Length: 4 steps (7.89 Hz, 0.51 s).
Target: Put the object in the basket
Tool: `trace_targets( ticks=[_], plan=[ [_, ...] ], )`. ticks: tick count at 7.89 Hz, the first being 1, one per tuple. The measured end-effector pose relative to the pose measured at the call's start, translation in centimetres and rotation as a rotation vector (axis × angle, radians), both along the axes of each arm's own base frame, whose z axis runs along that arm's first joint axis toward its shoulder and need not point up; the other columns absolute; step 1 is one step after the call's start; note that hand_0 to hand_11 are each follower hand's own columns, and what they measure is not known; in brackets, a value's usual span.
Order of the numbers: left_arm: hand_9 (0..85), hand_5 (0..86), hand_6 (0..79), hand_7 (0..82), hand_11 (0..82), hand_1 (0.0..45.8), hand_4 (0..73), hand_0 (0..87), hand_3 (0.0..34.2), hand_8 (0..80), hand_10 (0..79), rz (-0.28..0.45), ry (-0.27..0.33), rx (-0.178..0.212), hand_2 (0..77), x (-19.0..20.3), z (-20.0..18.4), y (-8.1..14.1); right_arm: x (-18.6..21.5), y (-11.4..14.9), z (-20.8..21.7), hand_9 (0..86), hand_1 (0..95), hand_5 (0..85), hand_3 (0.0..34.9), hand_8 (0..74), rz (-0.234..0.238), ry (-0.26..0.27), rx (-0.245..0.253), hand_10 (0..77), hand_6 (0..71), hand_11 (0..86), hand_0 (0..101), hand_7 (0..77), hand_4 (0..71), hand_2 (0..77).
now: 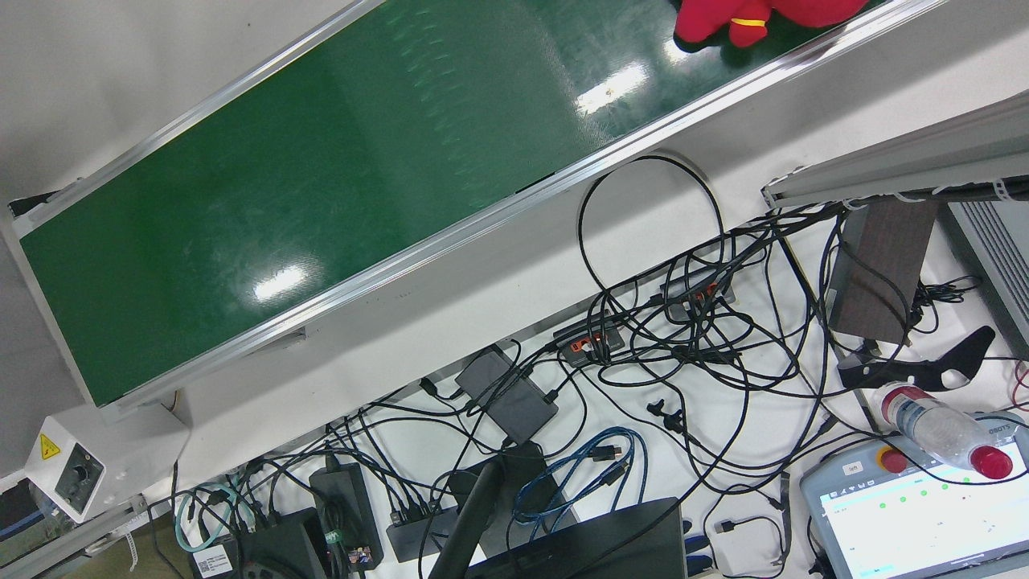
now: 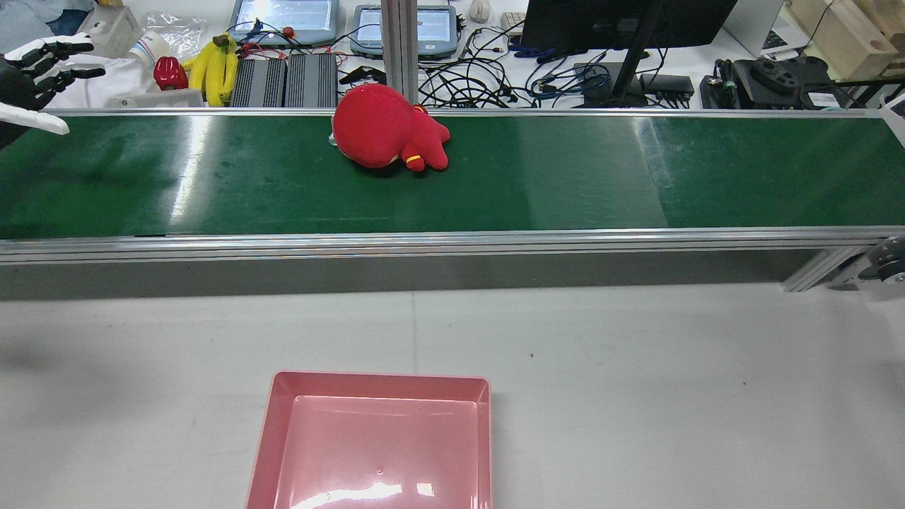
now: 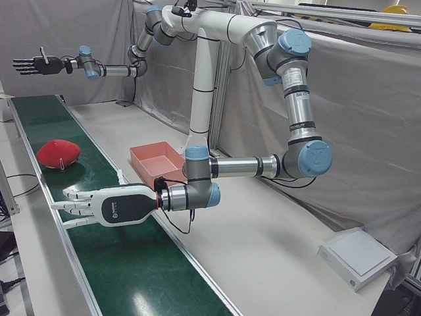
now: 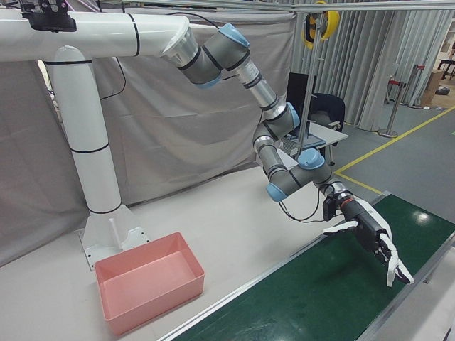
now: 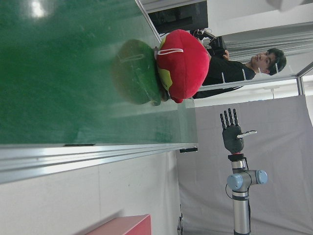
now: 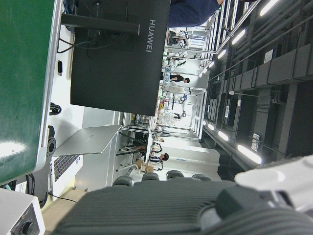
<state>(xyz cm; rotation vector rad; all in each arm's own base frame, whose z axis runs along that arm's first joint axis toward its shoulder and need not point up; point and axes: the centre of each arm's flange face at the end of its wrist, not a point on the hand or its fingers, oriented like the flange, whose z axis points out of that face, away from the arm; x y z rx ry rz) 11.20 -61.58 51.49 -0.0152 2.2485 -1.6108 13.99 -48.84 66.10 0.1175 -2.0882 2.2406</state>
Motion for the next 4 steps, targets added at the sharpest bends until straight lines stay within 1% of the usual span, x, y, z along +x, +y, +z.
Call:
trace_targets(
  ticks=[4],
  plan=[
    [20.7,25.6,6.0,5.4,0.5,15.8,12.0,58.9,0.0,13.6,0.0,0.000,0.002,0.003,0.5,0.05,-0.20,-0.05,0.00,0.00,0.00,0.0,0.0,0.0,0.0,0.0,0.000,0.000,0.000,0.0,0.0,0.0,0,0.5,0.0,0.5]
  ],
)
